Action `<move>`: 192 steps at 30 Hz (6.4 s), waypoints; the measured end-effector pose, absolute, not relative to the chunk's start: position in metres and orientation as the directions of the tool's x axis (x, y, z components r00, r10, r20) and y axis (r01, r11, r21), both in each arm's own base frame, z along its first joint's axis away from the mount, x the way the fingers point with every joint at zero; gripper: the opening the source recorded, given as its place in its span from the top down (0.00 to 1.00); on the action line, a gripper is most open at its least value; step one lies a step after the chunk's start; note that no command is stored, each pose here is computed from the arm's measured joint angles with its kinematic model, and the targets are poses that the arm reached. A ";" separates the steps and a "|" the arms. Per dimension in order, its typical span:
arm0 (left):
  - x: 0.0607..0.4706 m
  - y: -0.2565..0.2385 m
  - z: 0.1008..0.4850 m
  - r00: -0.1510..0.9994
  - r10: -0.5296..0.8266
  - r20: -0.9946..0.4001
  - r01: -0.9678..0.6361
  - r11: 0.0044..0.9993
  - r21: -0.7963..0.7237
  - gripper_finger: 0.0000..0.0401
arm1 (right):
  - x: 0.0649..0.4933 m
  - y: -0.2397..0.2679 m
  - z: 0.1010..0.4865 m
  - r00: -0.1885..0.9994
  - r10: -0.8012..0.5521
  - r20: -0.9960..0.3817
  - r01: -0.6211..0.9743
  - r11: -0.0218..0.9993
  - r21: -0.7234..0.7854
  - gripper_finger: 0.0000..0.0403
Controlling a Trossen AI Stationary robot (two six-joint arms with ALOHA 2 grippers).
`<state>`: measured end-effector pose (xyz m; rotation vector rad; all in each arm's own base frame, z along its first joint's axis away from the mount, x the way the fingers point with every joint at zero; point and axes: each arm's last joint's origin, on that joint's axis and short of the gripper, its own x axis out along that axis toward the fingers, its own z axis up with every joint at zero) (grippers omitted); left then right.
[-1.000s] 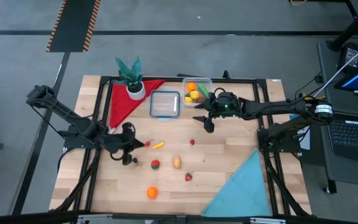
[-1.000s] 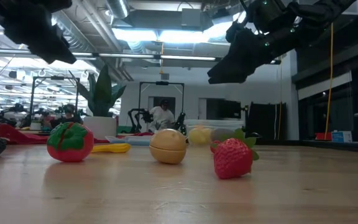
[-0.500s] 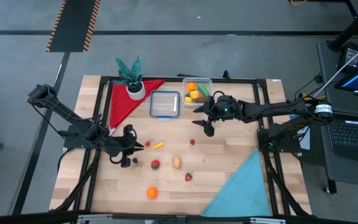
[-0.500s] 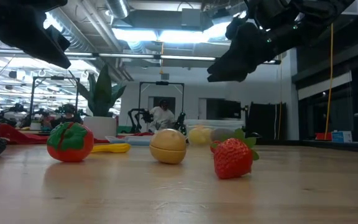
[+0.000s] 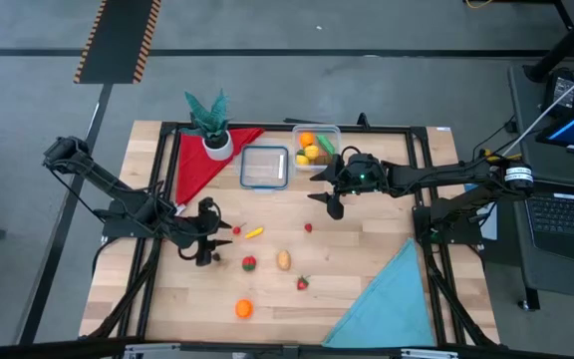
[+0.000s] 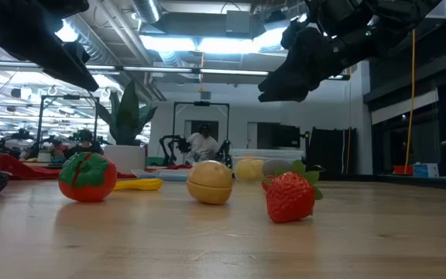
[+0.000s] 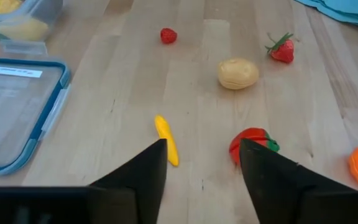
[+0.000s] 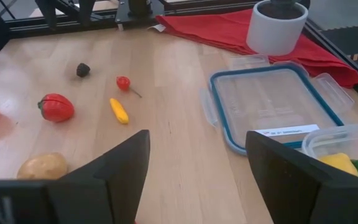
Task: Pick and placing Produce into tupperware
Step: Put the cherry into the transparent bin
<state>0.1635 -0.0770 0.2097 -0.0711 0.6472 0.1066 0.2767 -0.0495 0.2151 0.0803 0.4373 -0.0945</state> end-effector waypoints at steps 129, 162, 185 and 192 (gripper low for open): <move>0.258 -0.058 0.134 0.246 0.210 -0.946 -0.551 0.834 0.042 0.57 | 0.266 -0.041 0.196 0.952 -0.060 -0.301 0.072 0.997 0.029 0.34; 0.257 -0.057 0.134 0.239 0.231 -0.943 -0.472 0.877 0.096 0.87 | 0.264 -0.041 0.191 0.931 -0.056 -0.361 0.099 0.990 0.101 0.34; 0.258 -0.055 0.134 0.260 0.287 -0.922 -0.388 0.905 0.172 0.76 | 0.264 -0.041 0.192 0.937 -0.052 -0.346 0.092 0.990 0.102 0.34; 0.259 -0.053 0.135 0.276 0.369 -0.888 -0.392 0.886 0.246 0.74 | 0.269 -0.022 0.195 0.936 0.037 -0.350 -0.014 0.998 0.066 0.34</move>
